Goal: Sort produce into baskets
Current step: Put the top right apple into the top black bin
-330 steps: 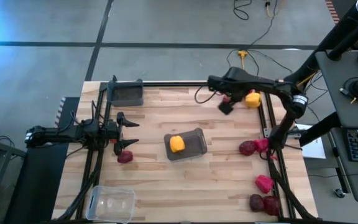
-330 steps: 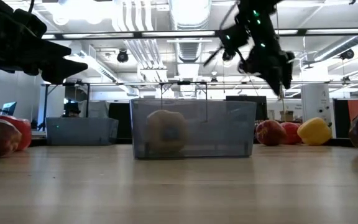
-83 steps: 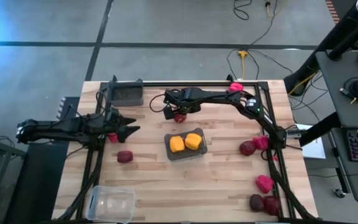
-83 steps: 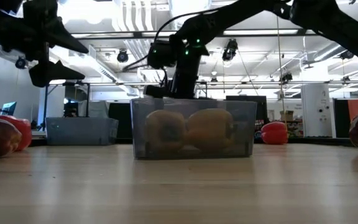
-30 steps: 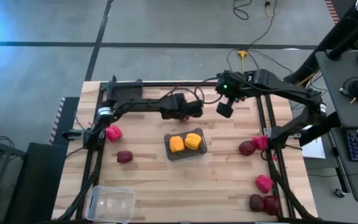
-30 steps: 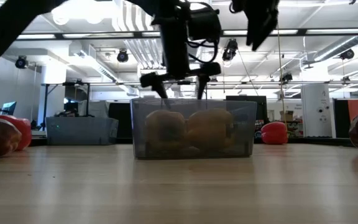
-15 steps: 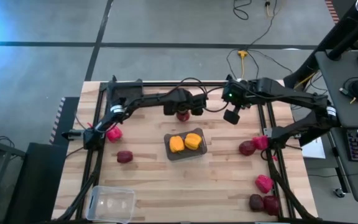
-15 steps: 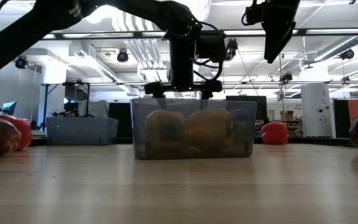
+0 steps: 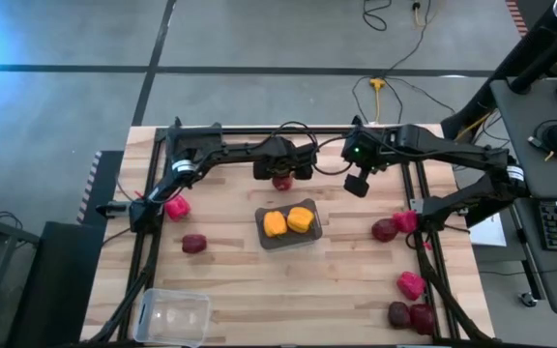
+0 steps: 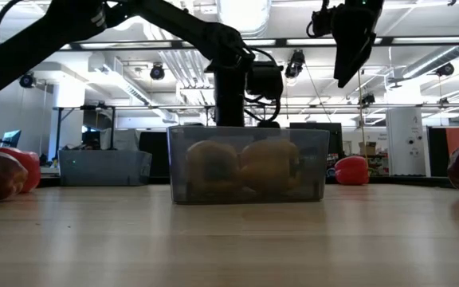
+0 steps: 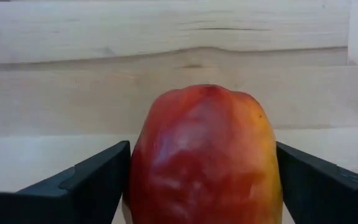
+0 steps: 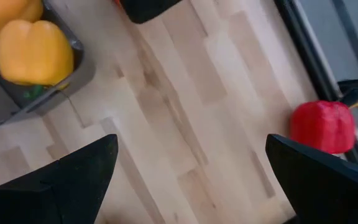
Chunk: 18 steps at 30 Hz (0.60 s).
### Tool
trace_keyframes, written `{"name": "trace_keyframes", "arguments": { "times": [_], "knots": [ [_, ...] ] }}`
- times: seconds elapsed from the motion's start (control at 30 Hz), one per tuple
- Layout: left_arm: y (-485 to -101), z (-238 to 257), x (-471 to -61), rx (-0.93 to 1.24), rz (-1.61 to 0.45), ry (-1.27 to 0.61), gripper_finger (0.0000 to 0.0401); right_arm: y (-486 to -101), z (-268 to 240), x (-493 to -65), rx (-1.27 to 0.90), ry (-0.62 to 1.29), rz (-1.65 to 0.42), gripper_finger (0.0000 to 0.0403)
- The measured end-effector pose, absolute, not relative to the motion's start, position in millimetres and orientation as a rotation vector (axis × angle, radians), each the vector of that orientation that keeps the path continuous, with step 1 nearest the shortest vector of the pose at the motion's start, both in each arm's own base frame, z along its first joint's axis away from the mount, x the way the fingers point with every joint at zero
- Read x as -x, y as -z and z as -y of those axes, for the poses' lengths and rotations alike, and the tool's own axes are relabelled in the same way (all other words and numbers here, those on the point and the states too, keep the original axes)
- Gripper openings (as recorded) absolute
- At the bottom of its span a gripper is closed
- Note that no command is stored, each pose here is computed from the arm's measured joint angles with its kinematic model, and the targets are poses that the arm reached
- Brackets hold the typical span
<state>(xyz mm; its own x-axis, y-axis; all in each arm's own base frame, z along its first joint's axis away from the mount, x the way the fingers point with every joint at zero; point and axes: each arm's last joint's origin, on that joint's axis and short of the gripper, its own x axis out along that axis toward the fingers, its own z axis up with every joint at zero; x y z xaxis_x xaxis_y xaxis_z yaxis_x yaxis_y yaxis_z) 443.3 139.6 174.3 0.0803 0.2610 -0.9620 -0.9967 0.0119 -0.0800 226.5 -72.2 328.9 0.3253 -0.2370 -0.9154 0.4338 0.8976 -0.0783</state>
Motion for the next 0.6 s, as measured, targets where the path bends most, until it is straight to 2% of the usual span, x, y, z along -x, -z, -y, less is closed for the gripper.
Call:
{"name": "trace_keyframes", "arguments": {
  "times": [0.27,0.43,0.6],
  "knots": [
    [-182,-135,-440,0.940,-1.050,-1.177,0.0310,-327,73,-229,-0.248,0.467,-1.126,0.0400],
    [-227,-140,-417,0.821,-1.107,-1.153,0.0313,-327,73,-230,-0.244,0.464,-1.121,0.0400],
    [-264,-159,-371,0.648,-1.191,-1.251,0.0313,-326,75,-237,-0.255,0.472,-1.085,0.0400]
  ]
}}
